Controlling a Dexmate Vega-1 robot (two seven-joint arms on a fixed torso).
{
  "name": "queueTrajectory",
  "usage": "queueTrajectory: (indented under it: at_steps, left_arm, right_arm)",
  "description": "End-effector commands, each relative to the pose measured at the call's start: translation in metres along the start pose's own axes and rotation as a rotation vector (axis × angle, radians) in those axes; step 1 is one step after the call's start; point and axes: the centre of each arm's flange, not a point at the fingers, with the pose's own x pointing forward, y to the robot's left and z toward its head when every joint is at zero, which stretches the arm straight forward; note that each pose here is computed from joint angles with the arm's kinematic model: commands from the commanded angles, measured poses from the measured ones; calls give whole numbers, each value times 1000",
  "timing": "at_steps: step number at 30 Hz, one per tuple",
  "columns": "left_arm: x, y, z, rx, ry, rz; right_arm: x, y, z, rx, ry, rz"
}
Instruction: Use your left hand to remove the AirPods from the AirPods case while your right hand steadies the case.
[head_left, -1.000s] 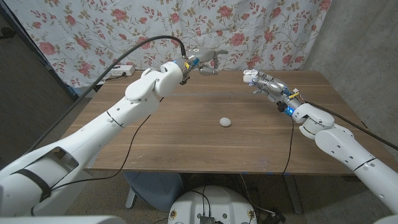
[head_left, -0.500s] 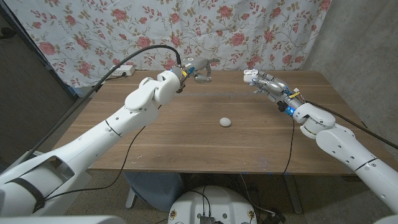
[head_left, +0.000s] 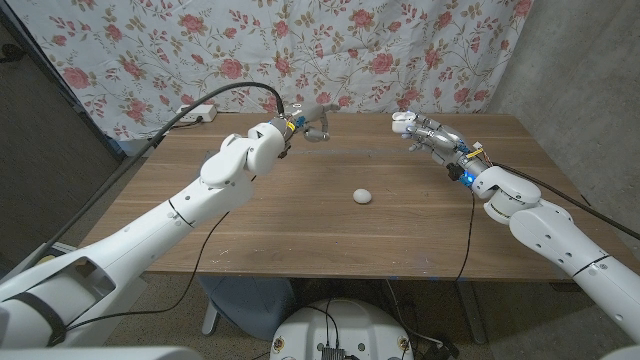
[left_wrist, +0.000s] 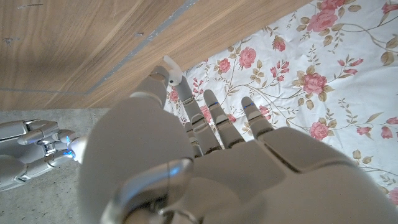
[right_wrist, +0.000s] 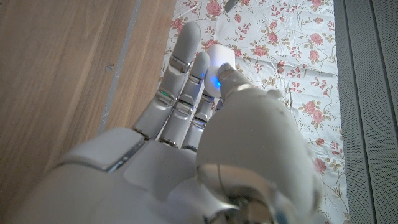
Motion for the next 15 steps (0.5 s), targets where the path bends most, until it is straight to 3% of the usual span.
queueTrajectory:
  at_steps: [1,15]
  left_arm:
    - [0,-20,-17,-18,62,-20]
    - [6,-37,-33,-31,110,-53]
  right_arm:
    - [-1,0,-1,1,5,-6]
    - [0,1,-4,10,8,-4]
